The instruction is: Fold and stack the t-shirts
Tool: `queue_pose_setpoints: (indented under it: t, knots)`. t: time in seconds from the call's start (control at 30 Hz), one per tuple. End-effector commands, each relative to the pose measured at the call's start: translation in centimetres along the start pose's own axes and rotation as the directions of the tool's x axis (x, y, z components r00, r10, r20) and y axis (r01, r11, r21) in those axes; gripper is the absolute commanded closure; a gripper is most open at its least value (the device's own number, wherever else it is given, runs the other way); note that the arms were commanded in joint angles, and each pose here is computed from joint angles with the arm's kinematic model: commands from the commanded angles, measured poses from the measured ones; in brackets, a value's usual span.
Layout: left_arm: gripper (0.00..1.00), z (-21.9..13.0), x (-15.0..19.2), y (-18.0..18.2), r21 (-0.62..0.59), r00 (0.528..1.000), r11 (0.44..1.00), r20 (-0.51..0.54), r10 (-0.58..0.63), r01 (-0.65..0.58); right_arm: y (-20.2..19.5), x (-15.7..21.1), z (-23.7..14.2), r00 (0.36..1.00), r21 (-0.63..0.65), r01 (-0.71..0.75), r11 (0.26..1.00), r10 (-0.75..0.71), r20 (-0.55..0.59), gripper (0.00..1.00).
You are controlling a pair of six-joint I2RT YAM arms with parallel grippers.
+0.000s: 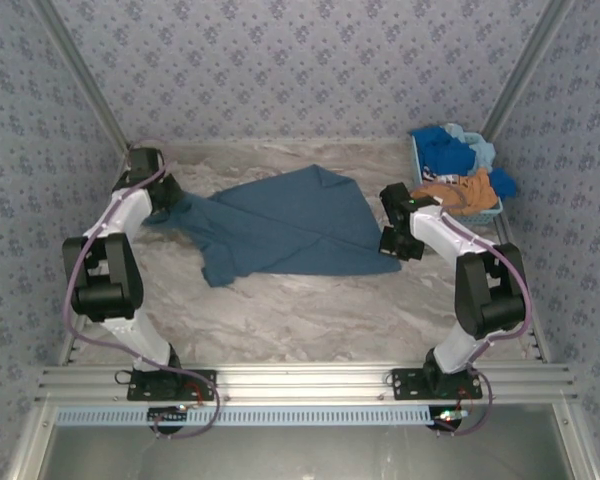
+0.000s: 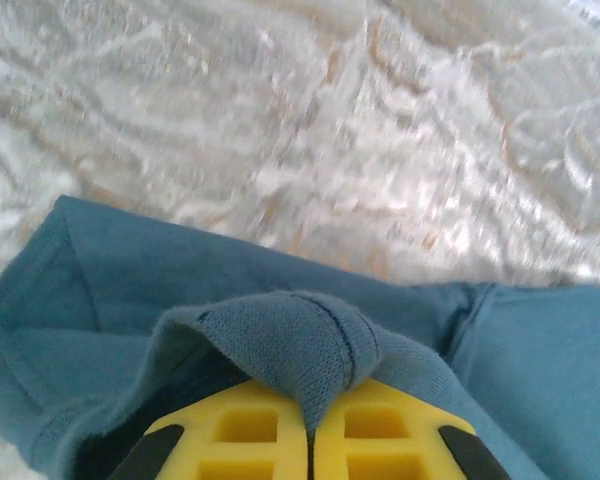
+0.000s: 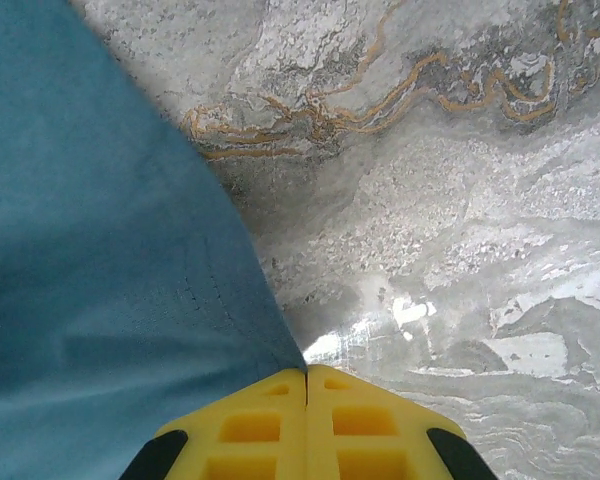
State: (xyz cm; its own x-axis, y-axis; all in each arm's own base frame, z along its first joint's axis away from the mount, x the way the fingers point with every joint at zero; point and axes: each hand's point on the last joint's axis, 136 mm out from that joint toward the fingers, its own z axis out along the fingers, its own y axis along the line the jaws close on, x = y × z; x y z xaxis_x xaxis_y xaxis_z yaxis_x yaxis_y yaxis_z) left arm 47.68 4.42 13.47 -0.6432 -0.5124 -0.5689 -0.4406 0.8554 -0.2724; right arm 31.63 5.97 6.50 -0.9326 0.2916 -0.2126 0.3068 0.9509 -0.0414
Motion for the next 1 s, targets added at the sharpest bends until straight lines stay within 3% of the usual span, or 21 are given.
queue_pose_setpoints:
  t: [0.0,0.07,0.13,0.17,0.27,0.33,0.43,0.53,0.73,0.97]
  knots:
    - [0.64,0.4,-1.6,2.1,-0.069,0.998,0.996,-0.013,-0.058,0.057,0.5,-0.9,-0.9,1.000,-0.039,0.006,0.999,-0.005,0.016,1.00]
    - [0.41,-0.2,-2.1,1.9,-0.081,0.998,0.995,-0.016,-0.054,0.053,0.9,-0.8,-0.9,1.000,-0.058,0.012,0.998,-0.012,0.005,1.00]
    - [0.27,-1.6,-1.9,0.9,-0.075,1.000,0.997,-0.009,-0.014,0.013,1.2,-0.6,-0.7,1.000,-0.074,0.017,0.997,-0.017,-0.011,1.00]
    - [0.26,-2.2,-1.3,0.5,-0.072,1.000,0.997,-0.012,0.002,-0.003,1.4,-0.5,-0.6,1.000,-0.082,0.018,0.996,-0.020,-0.018,1.00]
    - [0.27,-4.6,2.6,-1.7,-0.021,0.996,0.997,-0.042,0.078,-0.079,1.7,-0.1,-0.3,0.999,-0.102,0.018,0.995,-0.022,-0.041,1.00]
    - [0.29,-6.2,7.1,-3.4,0.029,0.983,0.987,-0.083,0.161,-0.160,1.8,0.1,-0.3,0.999,-0.109,0.020,0.994,-0.025,-0.047,1.00]
    - [0.30,-7.6,14.0,-4.4,0.059,0.945,0.963,-0.188,0.269,-0.262,1.8,0.5,-0.1,0.998,-0.115,0.027,0.993,-0.034,-0.056,1.00]
    - [0.30,-7.9,18.6,-4.2,0.051,0.909,0.946,-0.264,0.322,-0.320,1.9,0.9,0.2,0.997,-0.125,0.037,0.991,-0.046,-0.067,1.00]
    - [0.34,-5.9,22.0,-3.4,-0.020,0.853,0.907,-0.349,0.388,-0.420,1.8,1.2,0.3,0.996,-0.131,0.047,0.990,-0.057,-0.072,1.00]
    - [0.48,-4.2,23.7,-2.8,-0.050,0.807,0.874,-0.412,0.423,-0.484,1.7,1.2,0.5,0.996,-0.134,0.043,0.990,-0.053,-0.072,1.00]
